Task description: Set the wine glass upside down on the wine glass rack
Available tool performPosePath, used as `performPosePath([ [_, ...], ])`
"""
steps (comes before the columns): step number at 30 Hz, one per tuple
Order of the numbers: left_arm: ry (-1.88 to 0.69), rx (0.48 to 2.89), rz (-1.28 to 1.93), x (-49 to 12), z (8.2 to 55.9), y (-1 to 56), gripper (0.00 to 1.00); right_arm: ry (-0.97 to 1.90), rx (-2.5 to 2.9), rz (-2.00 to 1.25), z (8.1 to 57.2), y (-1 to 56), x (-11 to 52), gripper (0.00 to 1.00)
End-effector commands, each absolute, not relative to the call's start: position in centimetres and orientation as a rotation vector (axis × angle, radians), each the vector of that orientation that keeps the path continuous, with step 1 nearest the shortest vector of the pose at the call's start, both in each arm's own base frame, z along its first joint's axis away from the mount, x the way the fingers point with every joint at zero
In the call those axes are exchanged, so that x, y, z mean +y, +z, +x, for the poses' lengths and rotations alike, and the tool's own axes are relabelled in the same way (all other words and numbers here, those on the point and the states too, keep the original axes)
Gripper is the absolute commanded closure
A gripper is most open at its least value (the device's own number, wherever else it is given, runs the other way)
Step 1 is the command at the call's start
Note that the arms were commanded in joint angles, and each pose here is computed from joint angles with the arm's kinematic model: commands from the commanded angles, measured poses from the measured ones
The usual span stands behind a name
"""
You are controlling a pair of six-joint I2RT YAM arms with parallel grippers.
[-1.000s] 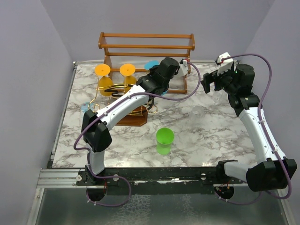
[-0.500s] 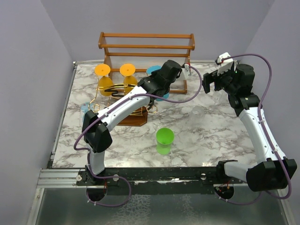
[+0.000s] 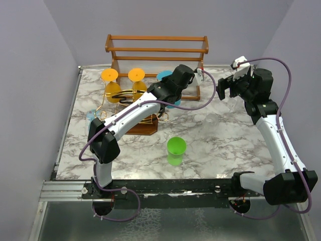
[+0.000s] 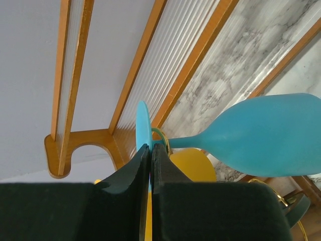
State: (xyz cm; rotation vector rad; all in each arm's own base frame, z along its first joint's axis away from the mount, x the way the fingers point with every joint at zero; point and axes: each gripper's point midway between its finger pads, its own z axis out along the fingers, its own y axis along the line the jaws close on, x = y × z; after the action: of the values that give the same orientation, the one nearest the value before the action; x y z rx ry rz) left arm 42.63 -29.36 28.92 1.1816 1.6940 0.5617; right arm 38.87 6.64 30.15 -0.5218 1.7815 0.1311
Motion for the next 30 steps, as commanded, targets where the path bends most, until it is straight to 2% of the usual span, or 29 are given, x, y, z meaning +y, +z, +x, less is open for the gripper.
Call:
performPosePath([
  [1,0.477,1.716,1.199,-30.0,41.5,28.8,0.94,0.135,1.751,-0.536,38.4,30.9,6.7,0.04],
  [17,0.378,1.738,1.21,-30.7,40.6,28.7,0.82,0.139,1.755,-0.54,38.3,30.8,6.7,0.04],
  [24,0.321,1.737,1.2,-31.0,40.1,29.2,0.73,0.141,1.754,-0.543,38.4,30.8,6.7,0.04],
  [30,0.248,1.714,1.213,-31.3,39.1,30.2,0.57,0.132,1.753,-0.542,38.4,30.9,6.6,0.04],
])
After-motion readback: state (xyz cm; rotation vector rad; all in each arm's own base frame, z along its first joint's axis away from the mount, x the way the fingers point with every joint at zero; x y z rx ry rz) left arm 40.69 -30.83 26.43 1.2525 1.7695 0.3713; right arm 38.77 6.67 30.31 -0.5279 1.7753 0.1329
